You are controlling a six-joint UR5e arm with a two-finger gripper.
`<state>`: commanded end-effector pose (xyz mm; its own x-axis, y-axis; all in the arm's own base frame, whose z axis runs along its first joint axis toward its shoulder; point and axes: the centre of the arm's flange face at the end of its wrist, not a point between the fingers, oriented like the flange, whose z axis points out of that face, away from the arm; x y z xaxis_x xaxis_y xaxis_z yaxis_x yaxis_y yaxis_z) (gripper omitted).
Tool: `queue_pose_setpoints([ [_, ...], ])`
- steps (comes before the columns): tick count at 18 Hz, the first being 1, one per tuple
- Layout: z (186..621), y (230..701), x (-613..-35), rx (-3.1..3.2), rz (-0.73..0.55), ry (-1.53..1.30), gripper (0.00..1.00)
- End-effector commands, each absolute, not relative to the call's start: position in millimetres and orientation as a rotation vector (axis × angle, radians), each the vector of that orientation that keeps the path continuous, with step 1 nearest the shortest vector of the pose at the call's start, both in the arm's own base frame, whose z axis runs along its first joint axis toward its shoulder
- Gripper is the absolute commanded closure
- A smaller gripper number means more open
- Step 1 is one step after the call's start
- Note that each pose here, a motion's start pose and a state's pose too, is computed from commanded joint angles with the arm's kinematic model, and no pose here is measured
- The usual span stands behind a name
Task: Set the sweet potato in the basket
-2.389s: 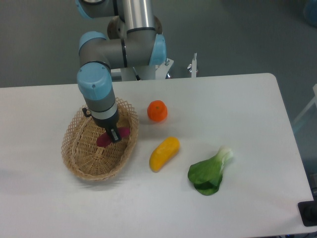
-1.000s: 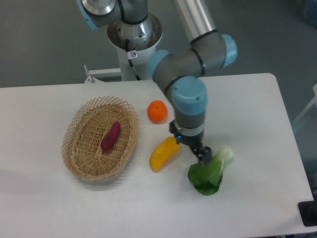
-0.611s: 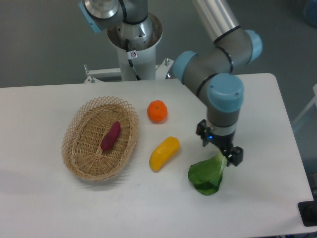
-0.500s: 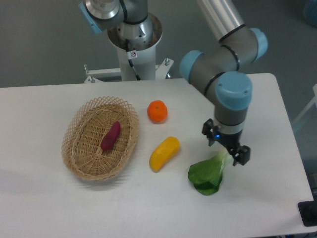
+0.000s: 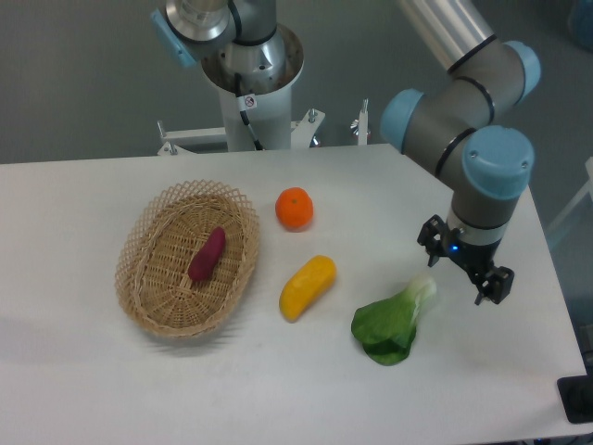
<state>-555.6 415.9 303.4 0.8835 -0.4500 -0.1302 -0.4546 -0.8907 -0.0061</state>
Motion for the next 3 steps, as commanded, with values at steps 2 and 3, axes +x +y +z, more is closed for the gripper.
queue_pose_setpoints([
  [2,301.6,415.4,-554.9,-3.015,0.193,0.724,0.00],
  [3,301.0,415.3,-554.7,-3.015,0.193,0.724,0.00],
])
